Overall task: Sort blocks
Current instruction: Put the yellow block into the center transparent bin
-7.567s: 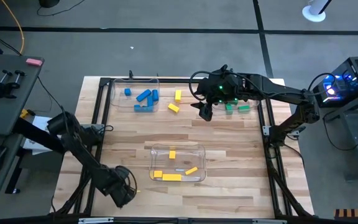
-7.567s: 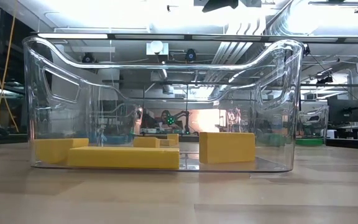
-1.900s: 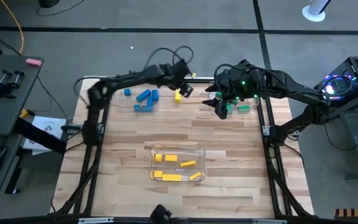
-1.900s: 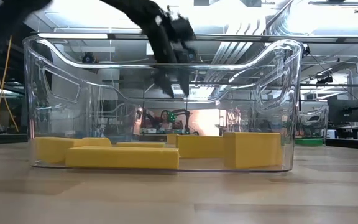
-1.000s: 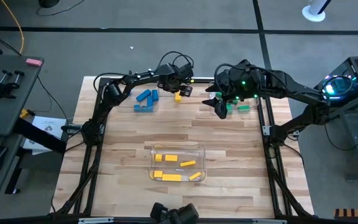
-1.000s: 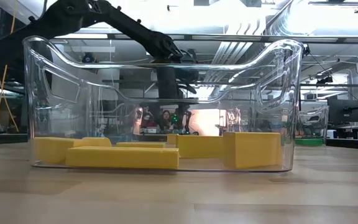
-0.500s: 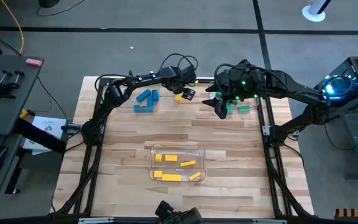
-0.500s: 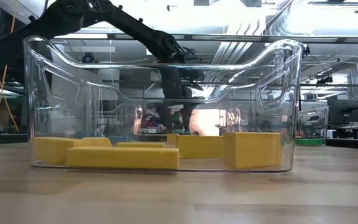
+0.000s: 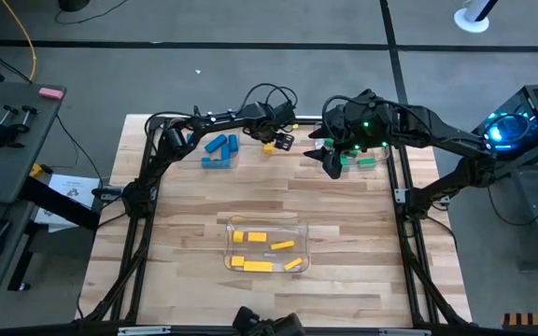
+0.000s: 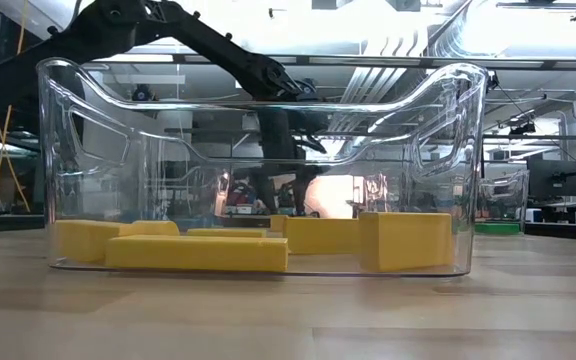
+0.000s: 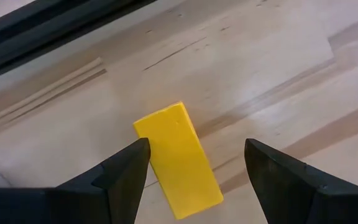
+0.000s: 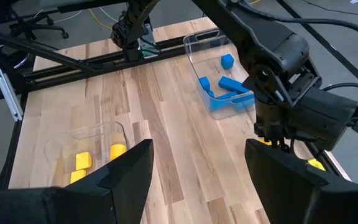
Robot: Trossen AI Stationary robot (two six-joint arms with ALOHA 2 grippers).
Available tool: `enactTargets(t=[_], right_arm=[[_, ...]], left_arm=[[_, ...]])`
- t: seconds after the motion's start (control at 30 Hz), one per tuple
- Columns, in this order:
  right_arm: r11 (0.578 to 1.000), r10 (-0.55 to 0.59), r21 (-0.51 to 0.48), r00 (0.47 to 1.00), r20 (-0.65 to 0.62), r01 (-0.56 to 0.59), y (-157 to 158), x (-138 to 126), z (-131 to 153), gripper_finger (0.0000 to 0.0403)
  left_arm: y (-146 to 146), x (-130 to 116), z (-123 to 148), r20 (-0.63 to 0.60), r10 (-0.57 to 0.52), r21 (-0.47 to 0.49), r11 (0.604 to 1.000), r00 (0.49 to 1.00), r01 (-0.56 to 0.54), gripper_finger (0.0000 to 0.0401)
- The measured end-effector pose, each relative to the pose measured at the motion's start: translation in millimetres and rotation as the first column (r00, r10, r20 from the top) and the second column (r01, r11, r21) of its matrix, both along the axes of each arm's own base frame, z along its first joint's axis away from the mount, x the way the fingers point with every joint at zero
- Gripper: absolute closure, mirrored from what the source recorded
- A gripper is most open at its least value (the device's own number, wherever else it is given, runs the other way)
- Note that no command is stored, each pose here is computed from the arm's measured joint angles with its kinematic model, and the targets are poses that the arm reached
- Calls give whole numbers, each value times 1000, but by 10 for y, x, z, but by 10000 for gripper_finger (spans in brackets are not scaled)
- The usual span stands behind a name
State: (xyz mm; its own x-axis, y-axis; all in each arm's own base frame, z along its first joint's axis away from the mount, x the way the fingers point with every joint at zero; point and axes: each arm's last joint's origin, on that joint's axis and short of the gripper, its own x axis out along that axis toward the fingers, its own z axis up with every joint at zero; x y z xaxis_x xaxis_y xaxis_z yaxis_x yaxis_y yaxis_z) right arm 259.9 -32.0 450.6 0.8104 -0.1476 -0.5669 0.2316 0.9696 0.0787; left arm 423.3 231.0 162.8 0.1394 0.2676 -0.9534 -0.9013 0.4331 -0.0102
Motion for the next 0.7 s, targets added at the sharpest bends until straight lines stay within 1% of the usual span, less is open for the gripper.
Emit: enactTargets(t=[0.13,0.23,0.37,0.47,0.7], right_arm=[[1000,0,-1,1000,0,0,0,0,0,151],[1000,0,-1,1000,0,0,0,0,0,151],[1000,4,-7,1000,-1,-5,0,0,0,151],[1000,5,-7,1000,-1,-5,0,0,0,151],[1000,3,-4,1000,-1,-3,0,0,0,151]], left_arm=[[-2,-14,1,-14,23,10,1000,1000,-23,151],[6,-7,5,-12,-4,26,1000,1000,4,151],[10,-4,102,11,4,57,998,1000,-5,151],[1,-14,68,4,22,32,999,1000,-22,151],[-25,-9,-15,0,21,25,999,1000,-21,151]])
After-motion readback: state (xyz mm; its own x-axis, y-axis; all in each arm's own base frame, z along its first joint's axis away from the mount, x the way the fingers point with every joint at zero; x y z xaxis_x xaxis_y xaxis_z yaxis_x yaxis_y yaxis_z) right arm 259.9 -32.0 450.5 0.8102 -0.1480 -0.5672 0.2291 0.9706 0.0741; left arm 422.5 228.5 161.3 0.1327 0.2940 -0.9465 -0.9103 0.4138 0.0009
